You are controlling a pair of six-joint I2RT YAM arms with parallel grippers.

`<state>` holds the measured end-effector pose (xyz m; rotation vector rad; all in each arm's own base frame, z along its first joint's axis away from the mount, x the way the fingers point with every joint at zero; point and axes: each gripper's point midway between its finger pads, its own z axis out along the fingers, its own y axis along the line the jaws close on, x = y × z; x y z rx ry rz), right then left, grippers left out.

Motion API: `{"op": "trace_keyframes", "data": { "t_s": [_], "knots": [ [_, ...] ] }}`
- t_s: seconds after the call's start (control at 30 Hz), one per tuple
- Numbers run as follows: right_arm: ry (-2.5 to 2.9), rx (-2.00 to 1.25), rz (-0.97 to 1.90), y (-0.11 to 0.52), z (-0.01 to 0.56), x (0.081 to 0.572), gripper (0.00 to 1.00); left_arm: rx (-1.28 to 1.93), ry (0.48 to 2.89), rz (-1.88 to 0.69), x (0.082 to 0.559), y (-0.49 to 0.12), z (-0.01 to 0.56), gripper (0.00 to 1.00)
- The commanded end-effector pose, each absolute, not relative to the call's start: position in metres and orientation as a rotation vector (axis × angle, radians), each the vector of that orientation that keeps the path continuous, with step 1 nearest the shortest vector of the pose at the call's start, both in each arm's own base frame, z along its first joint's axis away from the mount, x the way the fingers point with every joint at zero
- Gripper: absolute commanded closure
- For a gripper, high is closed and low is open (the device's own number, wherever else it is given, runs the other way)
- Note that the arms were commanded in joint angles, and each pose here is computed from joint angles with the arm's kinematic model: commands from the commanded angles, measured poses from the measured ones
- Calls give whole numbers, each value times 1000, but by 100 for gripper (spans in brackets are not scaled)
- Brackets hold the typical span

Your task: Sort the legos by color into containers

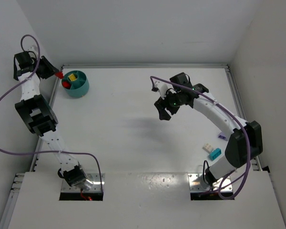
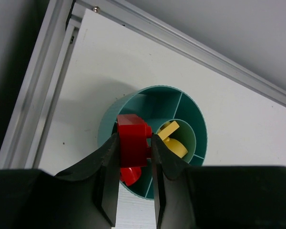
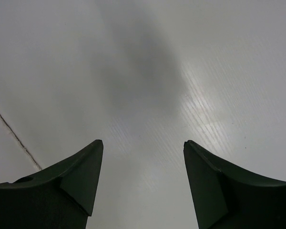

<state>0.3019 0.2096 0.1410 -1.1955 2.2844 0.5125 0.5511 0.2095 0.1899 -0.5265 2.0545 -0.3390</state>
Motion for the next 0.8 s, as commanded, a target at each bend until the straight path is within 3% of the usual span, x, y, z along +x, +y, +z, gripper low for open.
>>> {"op": "trace_keyframes", "data": {
  "t_s": [0.0, 0.77],
  "knots": [
    [2227, -1171, 528, 219, 159, 314, 31, -520, 2031, -287, 553, 218, 191, 100],
    [2233, -1176, 541, 221, 156, 316, 31, -389, 2099, -314, 541, 194, 173, 100]
  ]
}}
